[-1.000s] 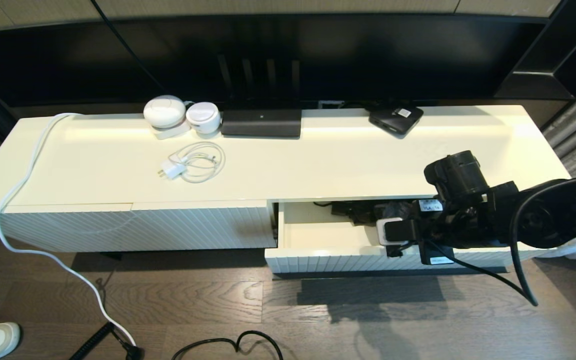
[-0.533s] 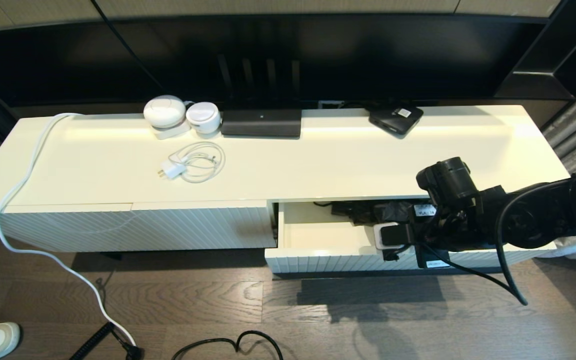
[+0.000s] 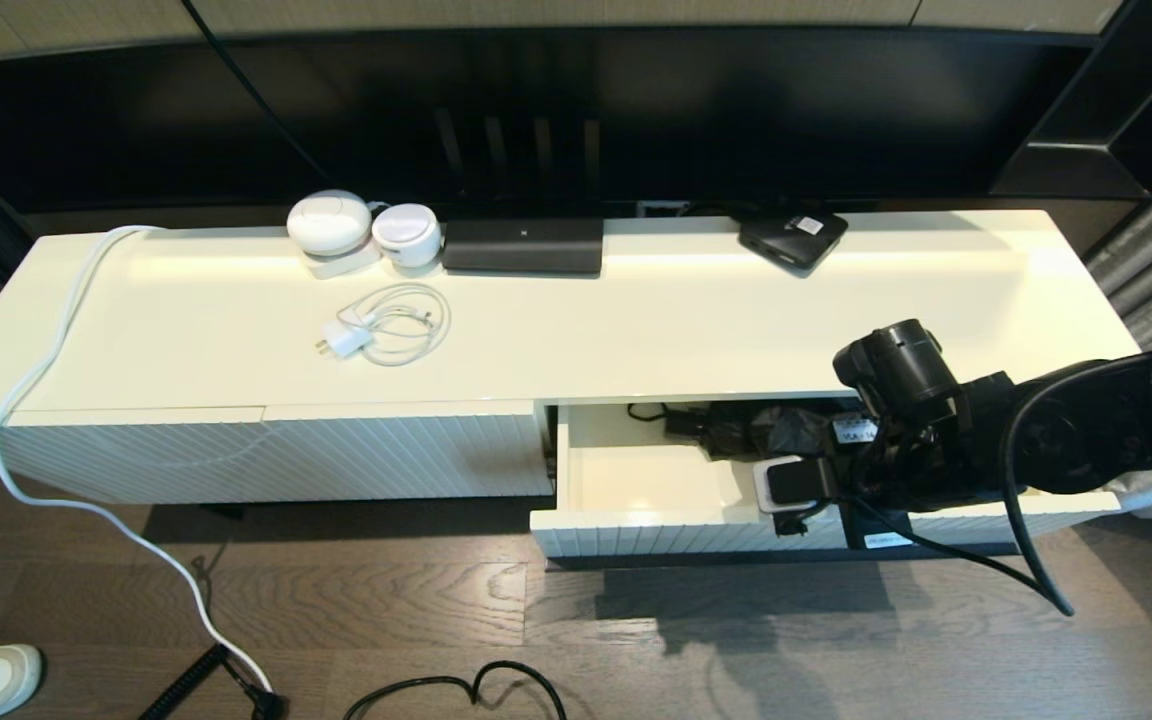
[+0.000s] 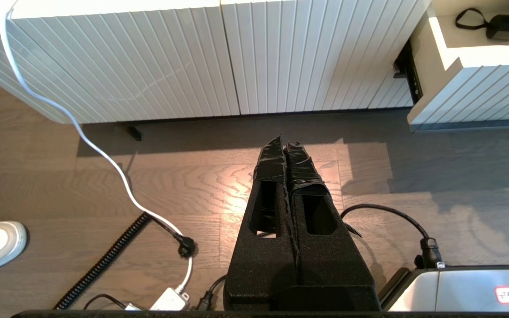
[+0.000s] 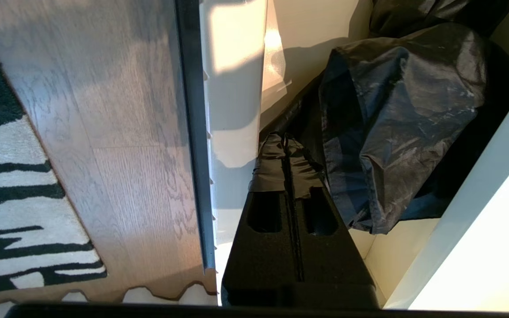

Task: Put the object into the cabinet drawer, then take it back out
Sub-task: Open the drawer

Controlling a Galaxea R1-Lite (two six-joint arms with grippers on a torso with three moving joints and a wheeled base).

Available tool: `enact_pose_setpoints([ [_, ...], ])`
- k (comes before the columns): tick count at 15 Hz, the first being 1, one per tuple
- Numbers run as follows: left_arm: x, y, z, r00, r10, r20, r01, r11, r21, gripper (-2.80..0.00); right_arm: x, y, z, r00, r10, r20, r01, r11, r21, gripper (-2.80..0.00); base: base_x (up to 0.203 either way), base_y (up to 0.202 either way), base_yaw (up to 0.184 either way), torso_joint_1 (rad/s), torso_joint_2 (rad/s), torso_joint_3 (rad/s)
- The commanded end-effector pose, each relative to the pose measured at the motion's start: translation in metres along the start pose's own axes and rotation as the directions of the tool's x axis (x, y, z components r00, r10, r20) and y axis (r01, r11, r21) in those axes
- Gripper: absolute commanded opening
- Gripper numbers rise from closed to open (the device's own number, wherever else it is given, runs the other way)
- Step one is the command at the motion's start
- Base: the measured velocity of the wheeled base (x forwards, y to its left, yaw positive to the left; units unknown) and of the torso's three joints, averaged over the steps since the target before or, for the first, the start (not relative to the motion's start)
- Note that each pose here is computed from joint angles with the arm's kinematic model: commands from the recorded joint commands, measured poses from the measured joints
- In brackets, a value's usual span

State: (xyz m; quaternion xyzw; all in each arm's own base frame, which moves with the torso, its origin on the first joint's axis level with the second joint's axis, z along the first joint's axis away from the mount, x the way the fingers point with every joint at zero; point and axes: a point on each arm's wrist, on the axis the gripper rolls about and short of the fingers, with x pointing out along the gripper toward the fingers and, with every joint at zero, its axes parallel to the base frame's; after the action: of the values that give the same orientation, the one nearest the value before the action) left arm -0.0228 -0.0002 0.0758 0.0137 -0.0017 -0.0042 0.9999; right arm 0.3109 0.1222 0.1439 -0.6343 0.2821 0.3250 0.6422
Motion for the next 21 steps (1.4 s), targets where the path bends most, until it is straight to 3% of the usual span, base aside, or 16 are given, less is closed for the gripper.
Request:
enact_pose_setpoints([
  [1,0.0,0.0,0.0,1.0,0.001,-0.003,-0.001,1.0,0.0,-2.8,-0.003,0.003,0.001,1.0,0.008,0.002,-0.008,1.0,-0.014,-2.8,0.0,0.0,0.0,0.0,0.0,0.0],
  [12,0.0,0.0,0.0,1.0,0.0,-0.003,0.0,1.0,0.0,-2.8,-0.007,0.034,-0.007,0.995,0.094,-0.015,-0.095,0.995,-0.032,-2.8,0.0,0.0,0.0,0.0,0.0,0.0],
  [21,0.0,0.0,0.0,1.0,-0.001,-0.003,0.001,1.0,0.0,-2.8,-0.025,0.056,-0.01,0.993,0.115,-0.007,-0.116,0.993,-0.038,-2.8,0.0,0.0,0.0,0.0,0.0,0.0],
])
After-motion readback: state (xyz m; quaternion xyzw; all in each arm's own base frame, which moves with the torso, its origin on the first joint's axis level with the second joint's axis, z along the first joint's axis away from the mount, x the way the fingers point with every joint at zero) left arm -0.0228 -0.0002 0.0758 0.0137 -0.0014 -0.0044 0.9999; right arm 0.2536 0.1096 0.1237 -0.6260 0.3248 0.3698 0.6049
